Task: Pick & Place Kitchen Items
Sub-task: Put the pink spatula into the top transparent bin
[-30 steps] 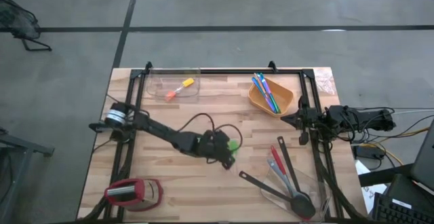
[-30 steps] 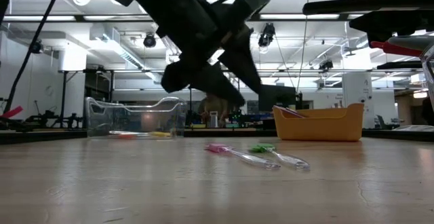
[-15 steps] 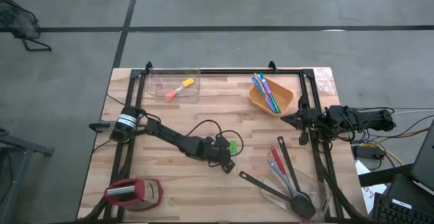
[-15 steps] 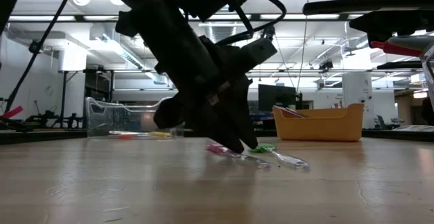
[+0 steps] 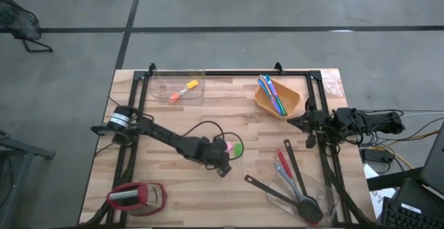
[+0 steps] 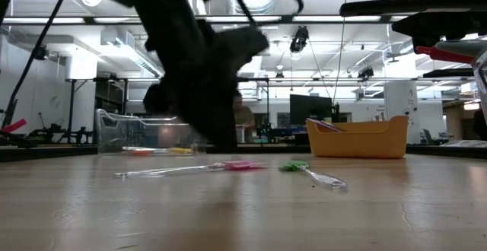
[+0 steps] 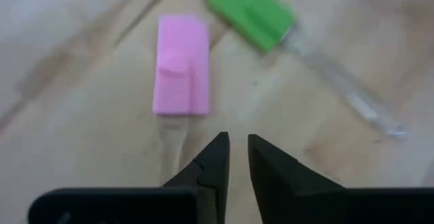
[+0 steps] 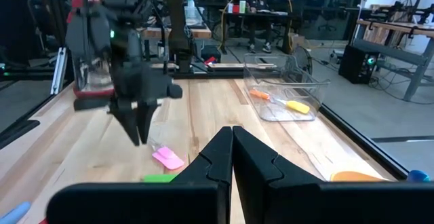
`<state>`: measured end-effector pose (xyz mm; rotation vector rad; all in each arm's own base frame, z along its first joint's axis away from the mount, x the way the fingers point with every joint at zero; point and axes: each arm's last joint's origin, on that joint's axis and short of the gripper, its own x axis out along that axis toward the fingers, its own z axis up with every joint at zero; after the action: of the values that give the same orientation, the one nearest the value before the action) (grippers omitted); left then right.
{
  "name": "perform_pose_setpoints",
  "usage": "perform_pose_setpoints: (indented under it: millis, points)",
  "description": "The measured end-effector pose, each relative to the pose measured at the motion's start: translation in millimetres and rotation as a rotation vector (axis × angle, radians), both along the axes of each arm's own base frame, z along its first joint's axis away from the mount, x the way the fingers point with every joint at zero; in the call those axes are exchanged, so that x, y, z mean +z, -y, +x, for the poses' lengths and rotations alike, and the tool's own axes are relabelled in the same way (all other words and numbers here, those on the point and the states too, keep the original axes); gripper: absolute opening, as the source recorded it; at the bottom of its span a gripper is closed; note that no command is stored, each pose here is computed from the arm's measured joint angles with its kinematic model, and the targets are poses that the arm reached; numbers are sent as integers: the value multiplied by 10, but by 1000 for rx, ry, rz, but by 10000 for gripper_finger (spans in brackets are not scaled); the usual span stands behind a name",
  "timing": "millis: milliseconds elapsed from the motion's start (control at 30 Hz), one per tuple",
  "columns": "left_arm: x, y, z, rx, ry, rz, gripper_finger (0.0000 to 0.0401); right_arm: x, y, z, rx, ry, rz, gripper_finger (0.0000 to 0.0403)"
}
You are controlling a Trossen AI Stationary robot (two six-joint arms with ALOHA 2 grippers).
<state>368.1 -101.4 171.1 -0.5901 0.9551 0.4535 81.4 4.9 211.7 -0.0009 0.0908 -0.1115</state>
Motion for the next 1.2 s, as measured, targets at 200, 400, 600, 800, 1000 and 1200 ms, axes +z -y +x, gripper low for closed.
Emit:
perform_pose_setpoints:
  millis: [200, 400, 600, 800, 1000, 1200]
  points:
    - [152, -44, -45, 25, 41, 108, 58, 0, 0, 0, 0, 0, 0, 9]
    - [160, -91, -39, 2, 42, 186, 115, 0, 0, 0, 0, 0, 0, 9]
    - [169, -104, -19, -47, 51, 232, 212, 0, 0, 0, 0, 0, 0, 9]
    - [100, -134, -43, -63, 39, 250, 266, 0, 0, 0, 0, 0, 0, 9]
    - [-66, -146, 19, -38, 37, 262, 266, 0, 0, -1, 0, 0, 0, 9]
    - [-265, -151, 63, -79, -15, 268, 266, 0, 0, 0, 0, 0, 0, 9]
